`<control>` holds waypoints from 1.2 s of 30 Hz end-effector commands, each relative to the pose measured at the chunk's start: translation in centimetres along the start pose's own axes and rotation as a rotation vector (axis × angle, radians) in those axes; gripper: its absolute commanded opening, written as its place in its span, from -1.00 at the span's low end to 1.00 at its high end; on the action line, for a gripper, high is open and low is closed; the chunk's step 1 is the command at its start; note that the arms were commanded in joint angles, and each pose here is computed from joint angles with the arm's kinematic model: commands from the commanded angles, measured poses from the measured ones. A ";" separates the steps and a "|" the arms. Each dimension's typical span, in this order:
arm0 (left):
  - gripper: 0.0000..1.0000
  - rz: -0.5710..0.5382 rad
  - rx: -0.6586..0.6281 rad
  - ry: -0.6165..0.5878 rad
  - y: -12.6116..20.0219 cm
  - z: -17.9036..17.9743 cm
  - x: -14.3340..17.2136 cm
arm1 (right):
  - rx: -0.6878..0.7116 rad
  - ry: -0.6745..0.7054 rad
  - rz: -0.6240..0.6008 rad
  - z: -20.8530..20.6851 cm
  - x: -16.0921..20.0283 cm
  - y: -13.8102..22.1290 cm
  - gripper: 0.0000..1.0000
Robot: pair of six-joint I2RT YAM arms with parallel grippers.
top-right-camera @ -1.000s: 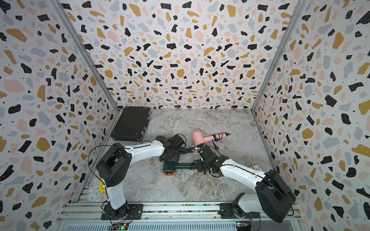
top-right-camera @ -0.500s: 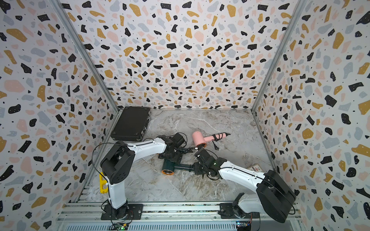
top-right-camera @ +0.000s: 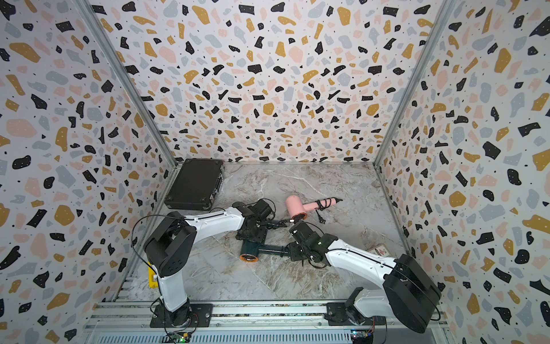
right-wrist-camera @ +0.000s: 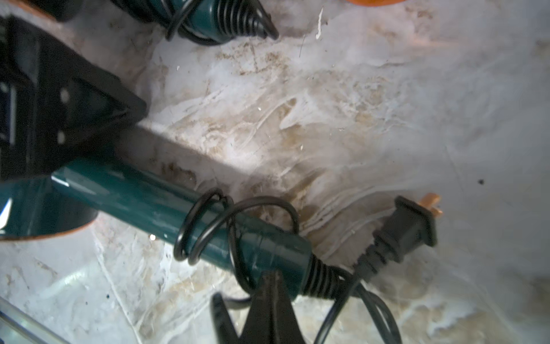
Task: Wrap the cord around the hair dryer
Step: Pick up the hair dryer from the center of the board.
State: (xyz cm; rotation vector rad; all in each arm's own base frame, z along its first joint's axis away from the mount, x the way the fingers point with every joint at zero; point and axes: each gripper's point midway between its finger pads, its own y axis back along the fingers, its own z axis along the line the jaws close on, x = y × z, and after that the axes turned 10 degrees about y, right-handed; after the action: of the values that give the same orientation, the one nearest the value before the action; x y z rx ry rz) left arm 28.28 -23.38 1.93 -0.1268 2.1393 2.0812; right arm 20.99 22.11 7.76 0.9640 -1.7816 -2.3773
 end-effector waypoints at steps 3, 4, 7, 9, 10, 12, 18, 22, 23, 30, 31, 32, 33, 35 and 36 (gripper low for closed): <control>-0.99 0.096 -0.044 -0.035 -2.9 2.6 2.4 | 0.015 0.254 0.016 0.6 -2.1 5.5 -1.00; -1.00 0.085 -0.035 -0.053 -2.4 2.8 2.2 | 0.044 0.299 0.008 0.2 -2.6 6.2 -1.00; -1.00 0.044 -0.007 -0.114 -0.9 3.0 2.0 | 0.083 0.419 -0.041 0.1 -4.4 8.2 -1.00; -1.00 0.041 0.022 -0.133 0.0 3.1 2.2 | 0.070 0.481 -0.074 0.7 -5.7 9.7 -1.00; -1.00 0.039 0.036 -0.143 0.6 3.0 2.2 | 0.055 0.518 -0.085 1.2 -6.2 10.4 -1.00; -1.00 0.041 0.071 -0.169 1.9 2.8 2.4 | 0.032 0.612 -0.103 1.9 -7.0 11.4 -1.00; -1.00 0.100 0.350 -0.203 5.7 0.9 4.4 | 0.187 0.876 -0.144 0.2 -8.9 12.1 -1.00; -1.00 0.097 0.427 -0.258 7.5 0.4 5.4 | 0.149 0.953 -0.238 1.8 -10.5 13.3 -1.00; -1.00 0.101 0.438 -0.273 7.7 0.3 5.7 | 0.121 0.966 -0.257 2.5 -10.8 13.5 -1.00; -1.00 0.052 0.601 -0.343 10.9 -1.7 6.1 | -0.190 1.022 -0.262 8.0 -11.2 13.8 -1.00; -1.00 0.035 0.642 -0.355 11.8 -2.1 6.1 | -0.190 1.015 -0.260 8.1 -11.4 13.6 -1.00; -1.00 0.020 0.684 -0.359 12.6 -2.5 6.2 | -0.191 1.006 -0.259 8.0 -11.6 13.3 -1.00; -1.00 -0.012 0.734 -0.359 13.8 -3.0 6.0 | -0.195 0.987 -0.258 7.9 -11.8 13.1 -1.00; -1.00 -0.059 0.821 -0.340 16.0 -3.6 5.7 | -0.193 0.943 -0.260 7.4 -12.3 12.6 -1.00; -1.00 -0.088 0.852 -0.322 17.1 -3.7 5.3 | -0.187 0.914 -0.268 7.0 -12.6 12.6 -1.00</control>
State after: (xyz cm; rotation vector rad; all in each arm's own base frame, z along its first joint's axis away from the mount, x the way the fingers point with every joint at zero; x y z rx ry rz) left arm 20.98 -24.84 14.28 0.1869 2.4903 1.1697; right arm 21.91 28.17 23.56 1.8484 -1.0806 -1.5749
